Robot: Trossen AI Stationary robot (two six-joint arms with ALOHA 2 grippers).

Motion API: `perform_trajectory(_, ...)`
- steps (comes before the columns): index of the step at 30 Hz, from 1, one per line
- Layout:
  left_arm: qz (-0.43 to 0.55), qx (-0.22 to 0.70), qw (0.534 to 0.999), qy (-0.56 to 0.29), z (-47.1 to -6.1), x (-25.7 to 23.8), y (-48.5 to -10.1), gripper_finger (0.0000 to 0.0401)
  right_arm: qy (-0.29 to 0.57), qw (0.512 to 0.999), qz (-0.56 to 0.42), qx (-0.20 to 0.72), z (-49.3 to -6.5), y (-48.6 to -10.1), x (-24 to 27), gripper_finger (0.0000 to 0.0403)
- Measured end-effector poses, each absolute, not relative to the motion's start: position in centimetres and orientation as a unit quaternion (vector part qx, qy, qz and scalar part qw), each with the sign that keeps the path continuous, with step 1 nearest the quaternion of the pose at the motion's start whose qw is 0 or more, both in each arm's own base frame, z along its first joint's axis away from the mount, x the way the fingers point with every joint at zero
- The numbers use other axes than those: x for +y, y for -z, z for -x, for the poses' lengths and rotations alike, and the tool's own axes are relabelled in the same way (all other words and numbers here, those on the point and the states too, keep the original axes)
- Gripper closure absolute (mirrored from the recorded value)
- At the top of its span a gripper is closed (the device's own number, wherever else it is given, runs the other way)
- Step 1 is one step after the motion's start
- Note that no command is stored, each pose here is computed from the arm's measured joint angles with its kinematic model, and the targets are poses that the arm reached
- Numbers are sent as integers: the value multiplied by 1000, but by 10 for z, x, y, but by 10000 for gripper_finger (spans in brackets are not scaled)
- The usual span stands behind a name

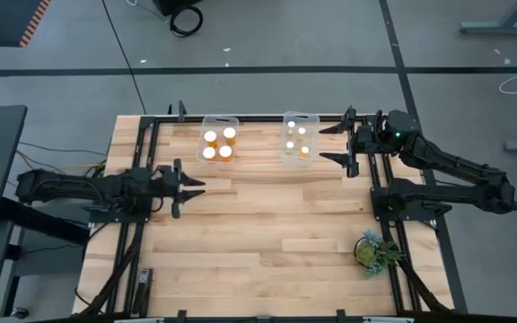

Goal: Pick and place medicine bottles into bin by pill shape (circle, oval)
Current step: Return to Home Position

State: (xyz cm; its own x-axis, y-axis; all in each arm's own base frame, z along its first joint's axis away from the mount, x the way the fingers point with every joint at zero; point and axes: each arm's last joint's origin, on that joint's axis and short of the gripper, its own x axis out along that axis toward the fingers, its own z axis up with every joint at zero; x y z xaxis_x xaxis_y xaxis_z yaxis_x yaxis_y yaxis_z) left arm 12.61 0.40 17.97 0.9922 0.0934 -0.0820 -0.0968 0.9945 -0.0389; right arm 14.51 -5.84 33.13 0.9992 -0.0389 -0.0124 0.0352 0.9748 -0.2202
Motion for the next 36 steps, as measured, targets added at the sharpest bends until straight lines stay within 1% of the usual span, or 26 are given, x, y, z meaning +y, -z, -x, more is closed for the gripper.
perform_trajectory(5, 16, 10, 999, -46, -118, 4, -176, 297, 18, 994, 108, 11, -145, -331, -58, 98)
perform_trajectory(9, 18, 5, 999, -46, -114, 4, -170, 306, 18, 994, 108, 11, -145, -331, -58, 98)
perform_trajectory(17, 55, 28, 997, -36, -112, 2, -163, 325, 18, 994, 102, 14, -145, -330, -58, 98)
perform_trajectory(20, 61, 57, 996, -13, -112, 0, -157, 331, 18, 994, 104, 15, -145, -330, -58, 98)
perform_trajectory(25, 59, 95, 994, -11, -111, -1, -150, 337, 17, 994, 106, 14, -145, -329, -58, 98)
perform_trajectory(32, -1, 99, 995, -7, -111, -1, -149, 328, 14, 997, 62, 47, -149, -302, -60, 98)
perform_trajectory(36, -7, 98, 995, -6, -111, 0, -150, 323, -6, 997, 16, 70, -152, -272, -57, 98)
